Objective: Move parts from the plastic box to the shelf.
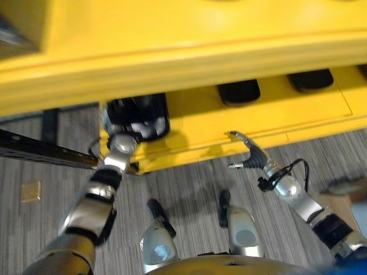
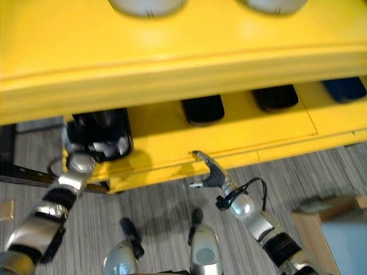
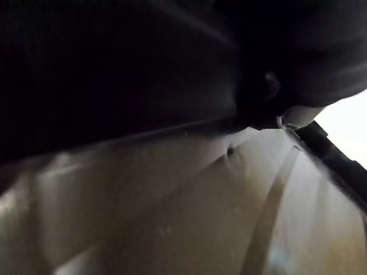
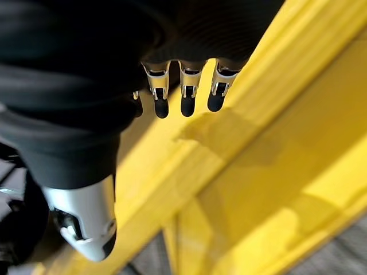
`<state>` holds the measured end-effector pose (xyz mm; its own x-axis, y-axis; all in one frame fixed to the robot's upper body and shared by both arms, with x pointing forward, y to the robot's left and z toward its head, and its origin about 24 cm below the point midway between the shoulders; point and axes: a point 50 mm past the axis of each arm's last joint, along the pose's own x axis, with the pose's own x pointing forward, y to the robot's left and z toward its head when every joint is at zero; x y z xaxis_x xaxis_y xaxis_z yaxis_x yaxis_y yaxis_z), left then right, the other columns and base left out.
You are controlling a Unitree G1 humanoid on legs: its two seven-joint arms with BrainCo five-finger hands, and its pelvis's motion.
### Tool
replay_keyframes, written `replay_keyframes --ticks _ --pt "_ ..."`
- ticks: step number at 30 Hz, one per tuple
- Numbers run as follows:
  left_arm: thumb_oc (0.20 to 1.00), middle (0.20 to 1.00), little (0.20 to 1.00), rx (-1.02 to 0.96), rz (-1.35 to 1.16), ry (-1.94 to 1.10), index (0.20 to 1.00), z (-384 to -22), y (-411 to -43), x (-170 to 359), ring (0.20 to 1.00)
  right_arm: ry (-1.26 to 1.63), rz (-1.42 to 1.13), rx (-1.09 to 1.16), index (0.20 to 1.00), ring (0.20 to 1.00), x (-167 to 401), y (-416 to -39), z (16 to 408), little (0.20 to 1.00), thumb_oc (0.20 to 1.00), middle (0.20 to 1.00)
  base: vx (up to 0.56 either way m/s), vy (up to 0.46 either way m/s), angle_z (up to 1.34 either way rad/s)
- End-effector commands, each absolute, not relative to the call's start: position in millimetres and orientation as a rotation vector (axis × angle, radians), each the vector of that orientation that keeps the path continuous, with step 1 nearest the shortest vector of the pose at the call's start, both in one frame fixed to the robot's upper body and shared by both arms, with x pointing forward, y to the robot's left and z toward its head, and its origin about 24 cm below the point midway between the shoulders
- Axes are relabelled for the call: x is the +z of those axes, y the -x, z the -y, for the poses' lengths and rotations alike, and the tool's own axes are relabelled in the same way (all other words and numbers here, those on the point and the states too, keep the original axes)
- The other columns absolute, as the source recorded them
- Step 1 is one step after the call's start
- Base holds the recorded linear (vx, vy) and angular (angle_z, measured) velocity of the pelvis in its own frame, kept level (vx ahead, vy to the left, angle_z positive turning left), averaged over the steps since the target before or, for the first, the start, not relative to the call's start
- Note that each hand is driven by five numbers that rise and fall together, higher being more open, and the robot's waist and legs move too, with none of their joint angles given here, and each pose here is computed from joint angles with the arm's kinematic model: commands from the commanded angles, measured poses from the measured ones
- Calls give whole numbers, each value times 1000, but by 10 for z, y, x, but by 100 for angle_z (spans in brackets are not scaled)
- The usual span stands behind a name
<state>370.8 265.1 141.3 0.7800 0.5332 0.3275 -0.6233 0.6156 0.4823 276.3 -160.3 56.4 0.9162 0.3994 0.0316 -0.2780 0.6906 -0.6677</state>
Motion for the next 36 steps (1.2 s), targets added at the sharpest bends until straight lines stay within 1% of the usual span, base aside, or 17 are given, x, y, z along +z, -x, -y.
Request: replay_keyframes --ticks 1,2,4,10,15,22,27,36 --pt "200 200 200 667 173 -642 200 -2727 -3639 1359 200 630 166 399 1000 1000 460 -2576 1535 1000 1000 1000 -34 14 -5" --pt "200 200 200 668 176 -644 200 -2730 -3650 1384 200 630 167 400 1000 1000 464 -2578 1533 1000 1000 1000 -94 21 -4" --pt "200 200 200 694 222 -689 200 -2769 -3758 1691 200 633 195 395 1000 1000 547 -2627 1528 1000 1000 1000 -147 18 0" --pt "200 200 200 723 238 -692 200 -2810 -3813 1895 200 639 213 394 1000 1000 605 -2671 1537 1000 1000 1000 -63 10 2" --pt "200 200 200 826 230 -702 200 -2927 -3845 2170 200 638 241 376 1000 1000 723 -2743 1525 1000 1000 1000 -73 21 1" --pt "200 200 200 898 197 -669 200 -3012 -3827 2213 200 636 254 367 1000 1000 775 -2774 1513 1000 1000 1000 -26 4 1" --pt "200 200 200 923 161 -579 200 -2993 -3840 2175 200 634 251 354 1000 1000 810 -2820 1495 1000 1000 1000 -2 -3 2" --pt "200 200 200 950 161 -597 200 -3008 -3847 2248 200 640 247 352 1000 1000 849 -2866 1502 1000 1000 1000 0 0 0"
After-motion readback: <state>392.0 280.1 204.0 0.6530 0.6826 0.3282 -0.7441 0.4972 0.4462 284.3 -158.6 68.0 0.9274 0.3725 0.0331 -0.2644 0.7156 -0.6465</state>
